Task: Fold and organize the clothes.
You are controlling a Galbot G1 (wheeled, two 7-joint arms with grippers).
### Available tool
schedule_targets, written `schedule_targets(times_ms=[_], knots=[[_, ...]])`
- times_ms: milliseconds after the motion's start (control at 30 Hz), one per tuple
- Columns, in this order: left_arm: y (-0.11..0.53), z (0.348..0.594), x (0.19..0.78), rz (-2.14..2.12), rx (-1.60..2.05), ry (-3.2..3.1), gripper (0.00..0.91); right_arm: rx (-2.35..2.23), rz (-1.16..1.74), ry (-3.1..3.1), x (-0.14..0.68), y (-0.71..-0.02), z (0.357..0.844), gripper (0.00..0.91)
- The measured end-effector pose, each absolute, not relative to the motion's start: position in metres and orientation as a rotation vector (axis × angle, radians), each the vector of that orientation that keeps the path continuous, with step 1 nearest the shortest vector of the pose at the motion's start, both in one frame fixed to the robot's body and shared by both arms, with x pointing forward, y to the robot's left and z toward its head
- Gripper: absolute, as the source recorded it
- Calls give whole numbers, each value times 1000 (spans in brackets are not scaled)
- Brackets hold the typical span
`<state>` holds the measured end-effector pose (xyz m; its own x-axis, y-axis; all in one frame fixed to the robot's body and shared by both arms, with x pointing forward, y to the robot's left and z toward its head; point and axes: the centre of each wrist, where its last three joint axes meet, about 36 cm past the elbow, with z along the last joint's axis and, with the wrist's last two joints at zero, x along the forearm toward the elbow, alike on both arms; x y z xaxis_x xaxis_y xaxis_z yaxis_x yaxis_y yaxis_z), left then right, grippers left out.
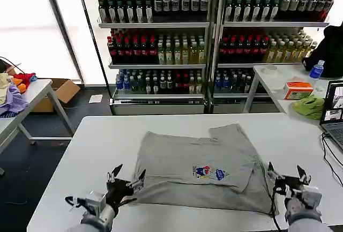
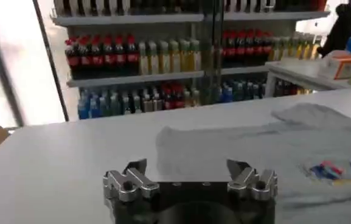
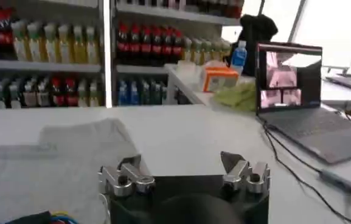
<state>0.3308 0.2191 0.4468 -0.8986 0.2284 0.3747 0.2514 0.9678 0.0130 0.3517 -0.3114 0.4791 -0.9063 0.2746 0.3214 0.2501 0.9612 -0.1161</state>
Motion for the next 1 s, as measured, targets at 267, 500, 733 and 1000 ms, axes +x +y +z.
schedule_targets(times_ms=[267, 500, 733, 1000], knots=[[216, 434, 405, -54, -382, -2735, 907, -308, 72, -2774, 421, -310, 468, 907], [217, 427, 466, -74, -403, -2706, 907, -221, 70, -2750, 476, -298, 456, 907], [213, 424, 516, -96, -418, -2672, 907, -186, 81, -2712, 517, -287, 444, 907], [208, 421, 555, -135, -398, -2641, 907, -196, 79, -2670, 554, -287, 430, 907]])
